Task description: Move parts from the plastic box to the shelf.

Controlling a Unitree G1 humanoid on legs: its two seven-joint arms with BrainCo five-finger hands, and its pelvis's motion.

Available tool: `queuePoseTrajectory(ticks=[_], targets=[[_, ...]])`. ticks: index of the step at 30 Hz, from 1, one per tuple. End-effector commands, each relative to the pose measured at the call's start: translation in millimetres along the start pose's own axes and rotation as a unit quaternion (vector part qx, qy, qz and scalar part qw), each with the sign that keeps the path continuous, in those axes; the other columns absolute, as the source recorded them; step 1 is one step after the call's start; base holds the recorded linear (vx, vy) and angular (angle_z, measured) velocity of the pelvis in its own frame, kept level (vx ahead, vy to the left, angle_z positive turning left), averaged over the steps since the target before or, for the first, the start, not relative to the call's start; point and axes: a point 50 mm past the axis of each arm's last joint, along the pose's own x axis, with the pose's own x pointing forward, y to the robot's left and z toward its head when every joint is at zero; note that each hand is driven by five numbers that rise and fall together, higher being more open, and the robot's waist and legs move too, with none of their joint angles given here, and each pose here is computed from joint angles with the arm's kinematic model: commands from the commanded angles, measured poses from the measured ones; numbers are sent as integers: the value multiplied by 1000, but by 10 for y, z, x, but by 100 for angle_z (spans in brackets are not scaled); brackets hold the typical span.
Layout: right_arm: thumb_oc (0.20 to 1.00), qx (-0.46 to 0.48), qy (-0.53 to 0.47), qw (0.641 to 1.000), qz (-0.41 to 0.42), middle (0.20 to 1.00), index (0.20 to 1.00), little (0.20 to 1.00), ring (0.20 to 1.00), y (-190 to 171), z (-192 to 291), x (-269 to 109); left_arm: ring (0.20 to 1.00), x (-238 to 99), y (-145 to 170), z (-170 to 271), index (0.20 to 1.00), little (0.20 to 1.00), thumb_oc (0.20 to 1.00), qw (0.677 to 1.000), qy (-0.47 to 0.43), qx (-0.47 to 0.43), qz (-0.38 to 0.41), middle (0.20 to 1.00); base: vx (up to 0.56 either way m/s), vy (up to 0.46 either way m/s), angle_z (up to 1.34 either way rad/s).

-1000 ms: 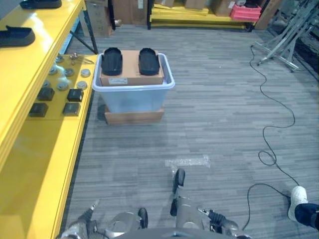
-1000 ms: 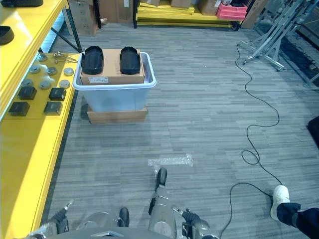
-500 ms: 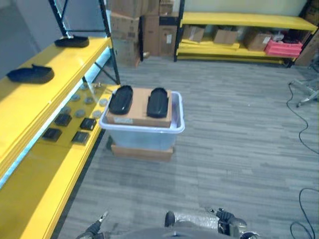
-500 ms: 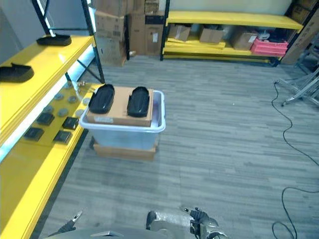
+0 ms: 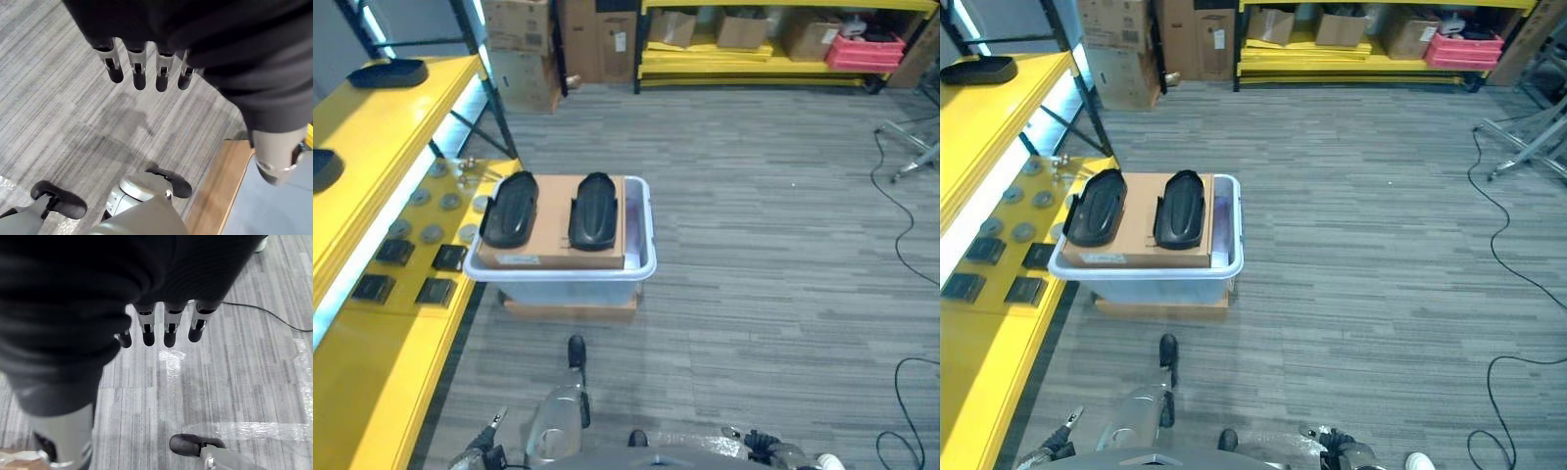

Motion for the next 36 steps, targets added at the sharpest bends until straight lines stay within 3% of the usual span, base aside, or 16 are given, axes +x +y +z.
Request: queuePoseTrajectory(ticks=[1, 8, 13, 19, 22, 25, 27, 32, 33, 34, 35, 36], targets=[[1000, 1, -2, 1000, -4, 1000, 1000, 1000, 1000, -54, -133, -20, 1000, -2, 33, 159, 1000, 1000, 1000, 999, -38, 1, 2, 1000, 155, 161, -36], [1000, 38, -51, 998, 7, 1000, 1000, 1000, 1000, 146, 55, -19, 1000, 1, -73, 251, 1000, 1000, 1000, 997, -51, 60, -20, 1000, 97, 169, 2], [1000, 26, -105, 994, 27, 1000, 1000, 1000, 1000, 236, 382, -29, 1000, -4, -92, 448, 1000, 1000, 1000, 997, -75, 23, -25, 1000, -50, -111, -1], [1000, 47, -101, 994, 8, 1000, 1000, 1000, 1000, 203, 354, -26, 1000, 2, -206, 387, 1000, 1000, 1000, 996, -68, 41, -34, 1000, 48, -159, 23], [1000, 143, -103, 984, -37, 1000, 1000, 1000, 1000, 45, 310, -30, 1000, 0, -156, 261, 1000, 1000, 1000, 996, -56, 65, -29, 1000, 116, -89, -5], [1000, 260, -134, 951, -104, 1000, 1000, 1000, 1000, -110, 462, -71, 1000, -5, -68, 173, 1000, 1000, 1000, 996, -48, 74, -17, 1000, 73, -62, 16], [1000, 361, -198, 898, -157, 1000, 1000, 1000, 1000, -358, 753, -175, 1000, -18, 28, 104, 1000, 1000, 1000, 995, -48, 82, -15, 1000, 47, -47, -5], [1000, 422, -380, 775, -277, 1000, 1000, 1000, 1000, -1032, 1385, -684, 1000, -42, 180, -13, 1000, 1000, 1000, 997, -42, 71, -4, 1000, 51, 1, 2], [1000, 413, -468, 711, -324, 1000, 1000, 1000, 1000, -1266, 1676, -1084, 1000, -49, 214, -41, 1000, 1000, 1000, 997, -40, 64, -3, 1000, 55, 47, 3], [1000, 408, -498, 688, -335, 1000, 1000, 1000, 1000, -1322, 1766, -1243, 1000, -51, 223, -46, 1000, 1000, 1000, 997, -40, 60, -3, 1000, 107, 122, 1], [1000, 378, -600, 604, -362, 1000, 1000, 1000, 1000, -1432, 2042, -1887, 1000, -56, 212, -72, 1000, 1000, 1000, 998, -38, 43, -5, 1000, 140, 200, 2], [1000, 348, -661, 564, -352, 1000, 1000, 1000, 1000, -1453, 2185, -2303, 1000, -61, 172, -132, 1000, 1000, 1000, 999, -32, 32, -5, 1000, 148, 206, 2]])
